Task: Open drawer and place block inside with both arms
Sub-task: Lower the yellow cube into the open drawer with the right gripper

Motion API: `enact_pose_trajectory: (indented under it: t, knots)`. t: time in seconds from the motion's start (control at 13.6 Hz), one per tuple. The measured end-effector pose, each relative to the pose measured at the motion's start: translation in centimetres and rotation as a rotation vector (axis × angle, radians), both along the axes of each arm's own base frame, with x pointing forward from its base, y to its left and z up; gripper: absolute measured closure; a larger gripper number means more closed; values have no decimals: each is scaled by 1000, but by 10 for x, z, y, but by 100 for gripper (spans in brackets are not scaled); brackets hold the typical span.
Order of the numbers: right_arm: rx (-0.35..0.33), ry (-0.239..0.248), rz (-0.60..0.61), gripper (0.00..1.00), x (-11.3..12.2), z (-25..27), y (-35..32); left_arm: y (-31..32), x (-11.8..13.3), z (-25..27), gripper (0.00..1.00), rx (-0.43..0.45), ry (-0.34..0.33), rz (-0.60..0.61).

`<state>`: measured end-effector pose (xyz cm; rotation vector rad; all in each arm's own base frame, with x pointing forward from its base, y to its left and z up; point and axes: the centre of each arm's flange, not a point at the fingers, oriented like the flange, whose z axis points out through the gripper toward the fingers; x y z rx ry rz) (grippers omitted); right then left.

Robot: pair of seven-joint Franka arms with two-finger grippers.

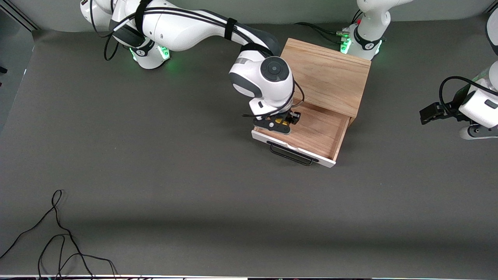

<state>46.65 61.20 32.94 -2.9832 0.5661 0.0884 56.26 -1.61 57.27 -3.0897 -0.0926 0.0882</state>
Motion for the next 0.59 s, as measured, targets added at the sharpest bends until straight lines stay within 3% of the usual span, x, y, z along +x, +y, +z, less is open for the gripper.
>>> enact_pose_trajectory:
  t: [0.44,0.52,0.59]
  knots:
    - [1,8,-24,44,-8,-8,7,8,6,13,0,-25,-31,5]
    - [-2,1,-21,41,-8,-8,8,7,7,12,0,-24,-31,1]
    - [-7,-10,-15,29,-9,-8,8,4,7,12,0,-22,-31,-3]
